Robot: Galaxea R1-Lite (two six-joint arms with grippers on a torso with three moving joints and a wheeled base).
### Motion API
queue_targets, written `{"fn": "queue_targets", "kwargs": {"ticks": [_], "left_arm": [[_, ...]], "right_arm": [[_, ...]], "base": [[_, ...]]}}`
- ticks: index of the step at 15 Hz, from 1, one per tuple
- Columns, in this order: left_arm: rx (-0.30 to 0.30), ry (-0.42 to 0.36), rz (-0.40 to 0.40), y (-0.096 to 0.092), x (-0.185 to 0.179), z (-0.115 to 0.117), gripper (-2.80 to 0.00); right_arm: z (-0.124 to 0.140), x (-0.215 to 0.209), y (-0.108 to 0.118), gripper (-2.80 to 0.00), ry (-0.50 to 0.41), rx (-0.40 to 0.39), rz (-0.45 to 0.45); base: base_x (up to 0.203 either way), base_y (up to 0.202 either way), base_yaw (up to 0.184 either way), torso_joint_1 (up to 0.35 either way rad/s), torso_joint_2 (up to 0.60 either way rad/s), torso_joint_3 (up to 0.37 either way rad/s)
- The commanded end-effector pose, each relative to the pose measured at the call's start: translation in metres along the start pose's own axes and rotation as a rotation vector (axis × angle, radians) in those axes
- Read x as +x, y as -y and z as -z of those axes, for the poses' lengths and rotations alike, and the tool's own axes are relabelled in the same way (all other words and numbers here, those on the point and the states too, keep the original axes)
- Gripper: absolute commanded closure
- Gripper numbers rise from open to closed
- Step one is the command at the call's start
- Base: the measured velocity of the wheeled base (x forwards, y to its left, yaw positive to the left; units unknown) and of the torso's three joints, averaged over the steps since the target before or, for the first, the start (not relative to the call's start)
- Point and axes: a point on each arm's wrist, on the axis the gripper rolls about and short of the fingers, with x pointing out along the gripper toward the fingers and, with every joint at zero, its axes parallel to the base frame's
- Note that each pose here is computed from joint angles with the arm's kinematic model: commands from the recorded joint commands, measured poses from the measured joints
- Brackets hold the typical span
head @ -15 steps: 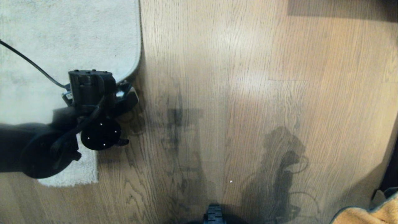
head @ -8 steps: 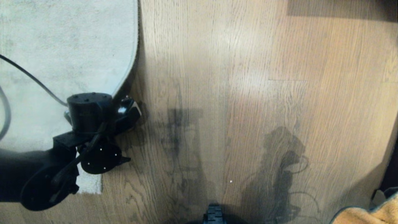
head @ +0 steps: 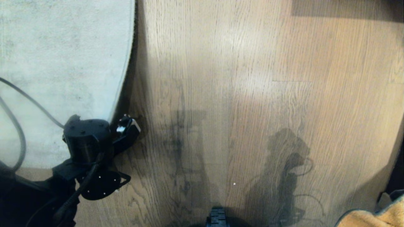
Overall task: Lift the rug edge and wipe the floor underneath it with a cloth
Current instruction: Lift up the carpet
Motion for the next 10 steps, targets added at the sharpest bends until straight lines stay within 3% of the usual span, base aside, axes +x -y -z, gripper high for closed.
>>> {"fn": "queue_targets", "kwargs": {"ticks": [1,10], "left_arm": [[0.012,-0.014,-0.003,0.0143,0.0034,-0.0014,-2.80],[-0.006,-0.034,-0.017,0.0202,0.0042,0.0042,-2.80]], "right_arm": [[0.0000,0.0001,0.0000,0.00,-0.001,-0.002,-0.001],[0.0000,0.0001,0.0000,0.00,-0.001,0.000,-0.001]], "base": [[0.000,0.000,0.000,0.000,0.00,0.000],[0.000,0.000,0.000,0.000,0.00,0.000]]}}
